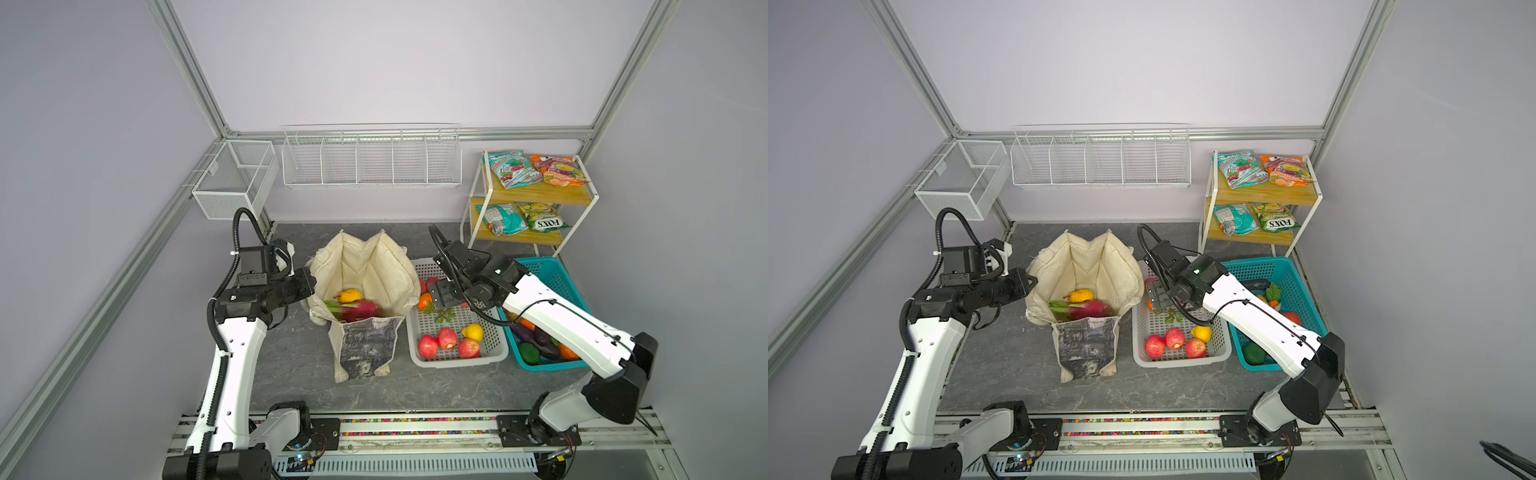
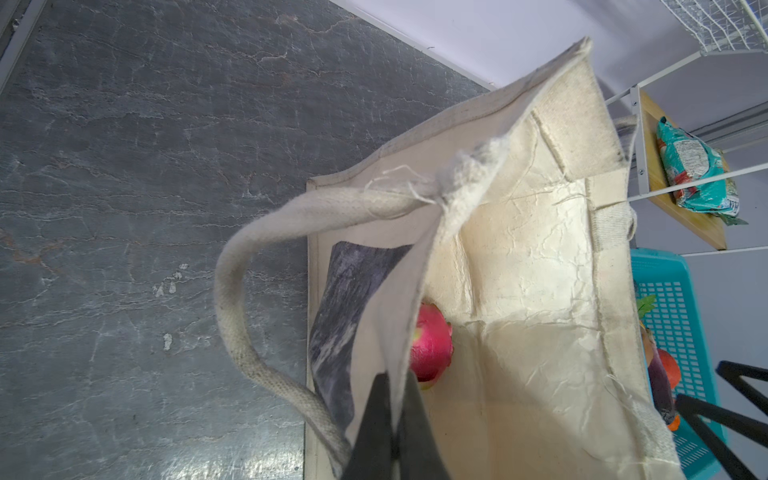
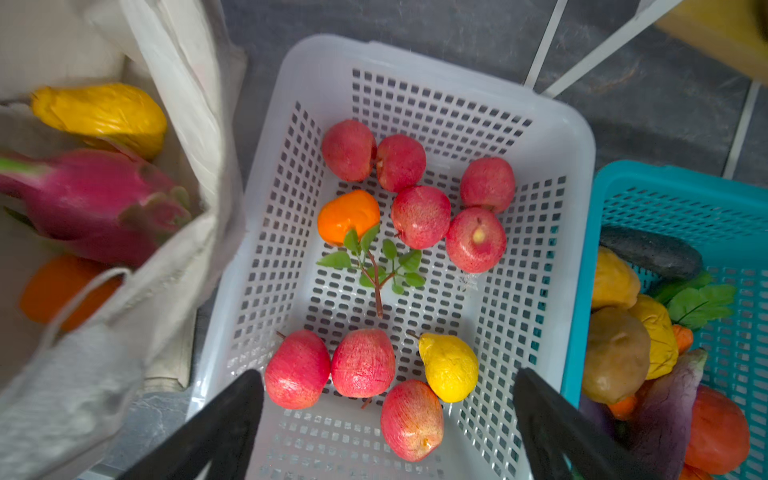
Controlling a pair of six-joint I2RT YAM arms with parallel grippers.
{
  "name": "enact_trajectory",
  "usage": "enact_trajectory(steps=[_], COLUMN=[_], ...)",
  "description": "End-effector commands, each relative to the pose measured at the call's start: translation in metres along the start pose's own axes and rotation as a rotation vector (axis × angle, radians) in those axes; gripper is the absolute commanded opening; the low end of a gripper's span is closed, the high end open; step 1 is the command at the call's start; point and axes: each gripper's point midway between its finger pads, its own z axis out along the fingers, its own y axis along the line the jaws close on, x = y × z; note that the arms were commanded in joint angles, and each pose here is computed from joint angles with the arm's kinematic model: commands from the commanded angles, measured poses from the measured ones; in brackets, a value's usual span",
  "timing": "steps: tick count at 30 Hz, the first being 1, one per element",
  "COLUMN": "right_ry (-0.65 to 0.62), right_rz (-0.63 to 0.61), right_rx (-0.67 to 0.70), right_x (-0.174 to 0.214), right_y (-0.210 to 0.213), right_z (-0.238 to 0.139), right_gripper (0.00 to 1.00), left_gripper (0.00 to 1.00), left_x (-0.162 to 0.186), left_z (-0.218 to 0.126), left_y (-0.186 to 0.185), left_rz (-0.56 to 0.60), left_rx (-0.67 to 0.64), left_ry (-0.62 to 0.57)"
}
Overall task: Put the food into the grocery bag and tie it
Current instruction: 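Move the empty right gripper over the white basket toward a red apple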
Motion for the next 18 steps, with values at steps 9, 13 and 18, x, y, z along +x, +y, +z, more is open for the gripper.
enact_trajectory(steps=[9, 13, 18], right_ry=[0.247, 0.307, 0.350], right_rz=[0.073, 0.082, 0.095], right_rx=[-0.083, -0.092, -0.096], right_x=[0.059, 0.075, 0.089], right_y=[0.013, 0.015, 0.016], right_z=[0.047, 0.062, 0.075], right_gripper=[0.89, 0.83, 0.79], left_gripper=[0.00, 0.00, 0.00], left_x=[0.004, 0.006, 0.007], left_z=[-0.004, -0.005, -0.004], left_y=[-0.004, -0.003, -0.003], left_rz=[0.012, 0.013, 0.012], left_rx=[0.023, 0.022, 0.021], left_ry=[-0.006, -0.008, -0.006])
